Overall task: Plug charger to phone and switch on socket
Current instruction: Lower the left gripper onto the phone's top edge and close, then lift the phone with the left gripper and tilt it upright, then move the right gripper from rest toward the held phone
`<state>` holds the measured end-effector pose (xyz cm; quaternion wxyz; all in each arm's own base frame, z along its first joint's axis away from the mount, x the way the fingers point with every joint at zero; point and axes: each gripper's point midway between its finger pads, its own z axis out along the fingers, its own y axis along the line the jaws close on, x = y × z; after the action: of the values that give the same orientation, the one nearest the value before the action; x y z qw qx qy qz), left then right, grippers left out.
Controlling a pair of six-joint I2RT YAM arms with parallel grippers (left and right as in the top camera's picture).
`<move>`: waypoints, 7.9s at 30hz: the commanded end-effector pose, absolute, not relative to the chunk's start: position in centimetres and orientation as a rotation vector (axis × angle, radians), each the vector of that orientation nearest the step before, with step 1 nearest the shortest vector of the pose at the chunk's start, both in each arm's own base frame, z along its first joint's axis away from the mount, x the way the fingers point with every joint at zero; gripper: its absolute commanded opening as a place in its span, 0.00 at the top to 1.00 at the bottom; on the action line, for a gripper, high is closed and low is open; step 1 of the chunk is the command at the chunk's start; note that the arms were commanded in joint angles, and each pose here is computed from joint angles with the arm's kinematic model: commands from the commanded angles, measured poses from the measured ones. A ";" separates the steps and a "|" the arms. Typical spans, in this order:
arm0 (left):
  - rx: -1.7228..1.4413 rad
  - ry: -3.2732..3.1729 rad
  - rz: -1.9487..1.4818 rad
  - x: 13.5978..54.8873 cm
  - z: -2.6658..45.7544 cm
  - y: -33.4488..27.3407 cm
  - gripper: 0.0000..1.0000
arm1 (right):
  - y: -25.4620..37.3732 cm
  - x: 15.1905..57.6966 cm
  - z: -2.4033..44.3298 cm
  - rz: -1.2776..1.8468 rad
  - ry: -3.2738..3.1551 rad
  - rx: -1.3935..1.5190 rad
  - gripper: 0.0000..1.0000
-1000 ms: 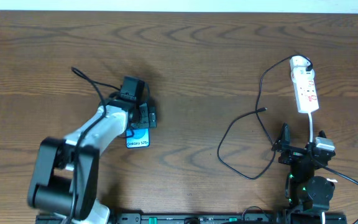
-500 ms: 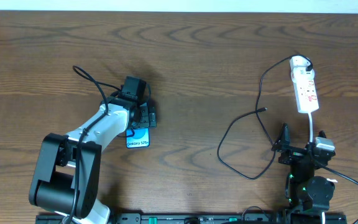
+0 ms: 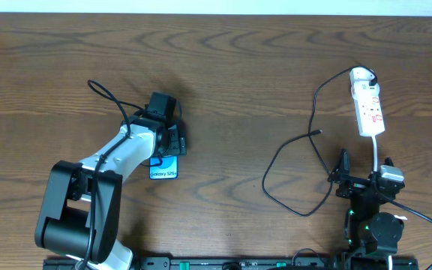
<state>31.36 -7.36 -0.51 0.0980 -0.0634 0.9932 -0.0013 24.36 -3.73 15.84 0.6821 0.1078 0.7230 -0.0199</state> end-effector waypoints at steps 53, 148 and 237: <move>-0.169 2.959 -0.204 29.1 3.2 -9.1 0.32 | -3.8 24.3 15.9 -0.055 1.618 0.241 0.01; -0.839 2.557 -1.707 32.7 16.7 -21.4 0.32 | -0.1 24.6 15.9 0.225 1.631 0.187 0.01; -0.974 2.559 -1.740 32.6 16.8 -21.4 0.32 | 11.3 32.3 15.4 0.763 2.178 0.161 0.01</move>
<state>33.03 -21.19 15.74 -0.0438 -0.3120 0.7939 -0.5200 31.76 11.29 14.95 0.3857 0.0636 0.8600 0.3279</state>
